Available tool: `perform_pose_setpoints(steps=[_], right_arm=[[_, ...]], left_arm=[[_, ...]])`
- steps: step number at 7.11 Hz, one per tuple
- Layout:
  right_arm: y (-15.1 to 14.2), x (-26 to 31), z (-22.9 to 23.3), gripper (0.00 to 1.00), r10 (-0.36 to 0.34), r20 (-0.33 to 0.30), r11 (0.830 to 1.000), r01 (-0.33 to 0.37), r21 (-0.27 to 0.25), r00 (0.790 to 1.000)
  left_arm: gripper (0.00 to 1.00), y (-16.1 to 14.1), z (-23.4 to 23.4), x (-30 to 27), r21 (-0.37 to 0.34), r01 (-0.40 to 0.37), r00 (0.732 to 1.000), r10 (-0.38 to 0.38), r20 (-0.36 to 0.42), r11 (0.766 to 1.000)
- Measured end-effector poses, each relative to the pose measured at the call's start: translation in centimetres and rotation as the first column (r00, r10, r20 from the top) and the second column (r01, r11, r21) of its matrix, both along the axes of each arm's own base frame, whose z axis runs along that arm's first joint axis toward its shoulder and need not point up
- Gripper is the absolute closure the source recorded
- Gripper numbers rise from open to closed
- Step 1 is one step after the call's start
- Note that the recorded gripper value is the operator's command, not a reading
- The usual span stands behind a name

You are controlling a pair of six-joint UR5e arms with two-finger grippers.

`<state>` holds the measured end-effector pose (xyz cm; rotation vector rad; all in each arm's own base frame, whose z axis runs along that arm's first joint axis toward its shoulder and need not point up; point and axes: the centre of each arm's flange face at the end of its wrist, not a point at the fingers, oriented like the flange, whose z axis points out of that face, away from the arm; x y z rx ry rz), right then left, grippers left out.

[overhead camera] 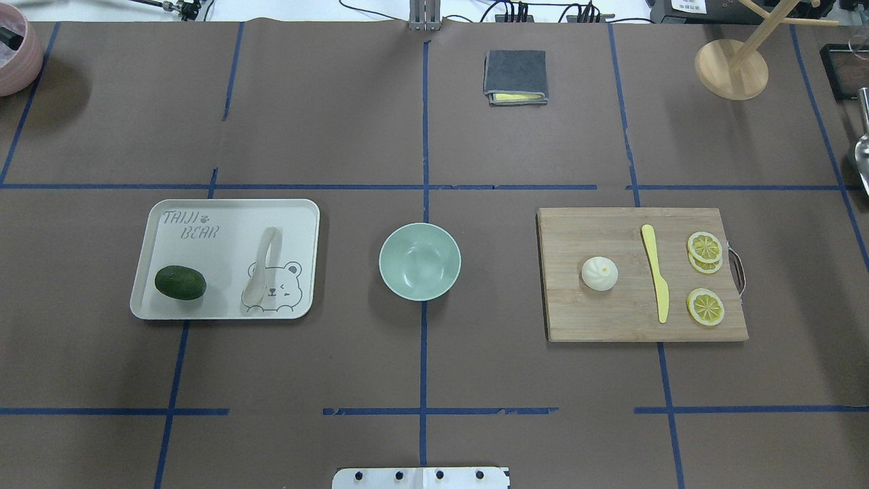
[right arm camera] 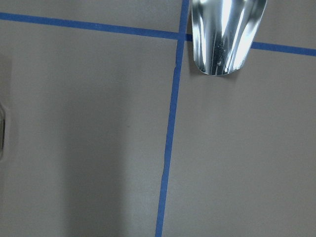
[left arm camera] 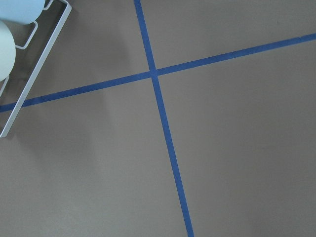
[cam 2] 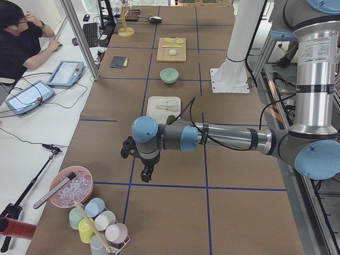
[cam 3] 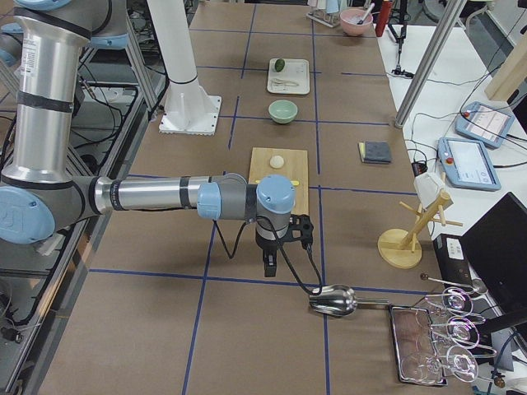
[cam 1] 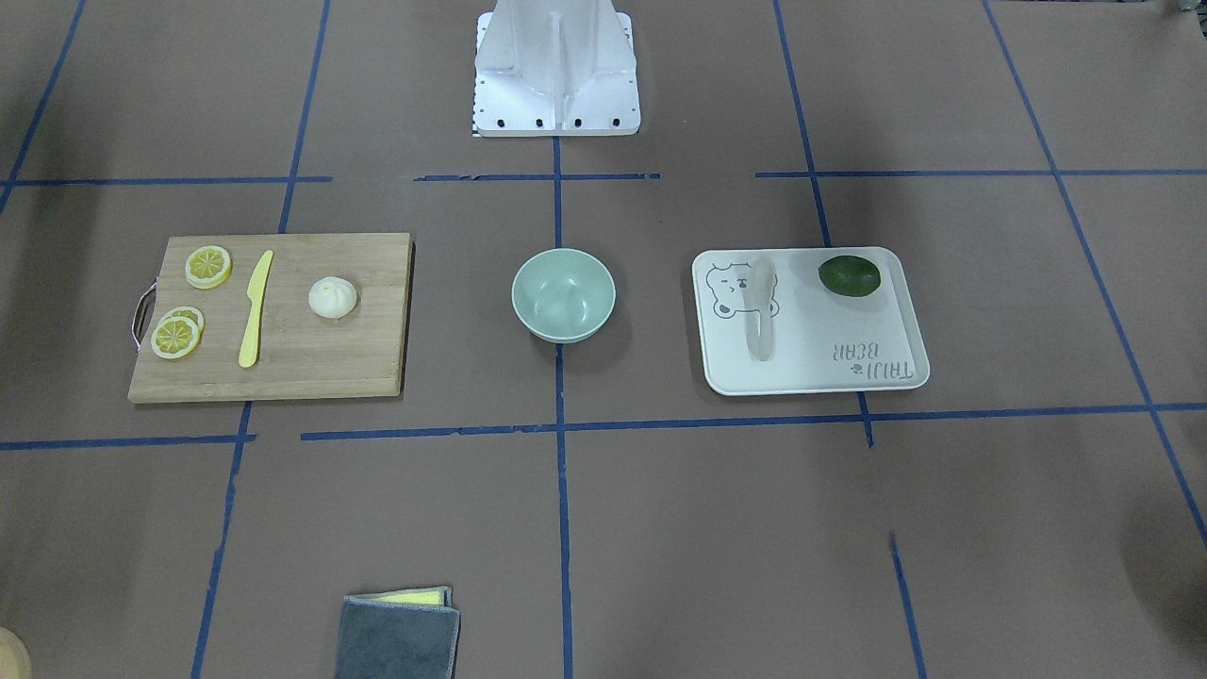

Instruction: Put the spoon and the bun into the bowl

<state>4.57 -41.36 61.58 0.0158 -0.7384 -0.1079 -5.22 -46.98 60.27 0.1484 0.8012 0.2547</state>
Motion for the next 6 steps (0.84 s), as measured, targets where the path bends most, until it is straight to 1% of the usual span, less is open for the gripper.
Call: perform_pose_setpoints(steps=[1, 2, 3, 4, 5, 6], right_arm=[[-0.6, -0.3, -1.5, 0.00, 0.001, 0.027, 1.000, -0.001, 0.027, 1.000], [-2.4, -0.7, -4.2, 0.00, -0.002, 0.068, 0.997, -0.004, 0.076, 0.998], [-4.3, -1.0, -6.7, 0.00, -0.008, 0.091, 0.992, -0.004, 0.126, 0.996], [-5.3, -1.2, -8.1, 0.00, -0.012, 0.101, 0.987, -0.004, 0.159, 0.995], [-5.8, -1.3, -8.9, 0.00, -0.016, 0.107, 0.983, -0.004, 0.184, 0.994], [-6.0, -1.3, -9.1, 0.00, -0.016, 0.110, 0.981, -0.005, 0.192, 0.994]], left_arm=[[0.00, -0.3, -1.7, 0.1, 0.042, -0.002, 1.000, 0.002, -0.002, 0.999], [0.00, -0.7, -3.4, 0.2, 0.104, -0.002, 1.000, 0.003, -0.006, 0.995], [0.00, -1.4, -4.8, 0.3, 0.180, 0.000, 1.000, 0.002, -0.011, 0.984], [0.00, -2.2, -6.5, 0.3, 0.282, 0.002, 1.000, 0.002, -0.015, 0.959], [0.00, -3.1, -8.5, 0.5, 0.415, 0.002, 1.000, 0.007, -0.020, 0.910], [0.00, -3.6, -10.1, 1.4, 0.505, 0.017, 0.999, 0.005, -0.042, 0.863]])
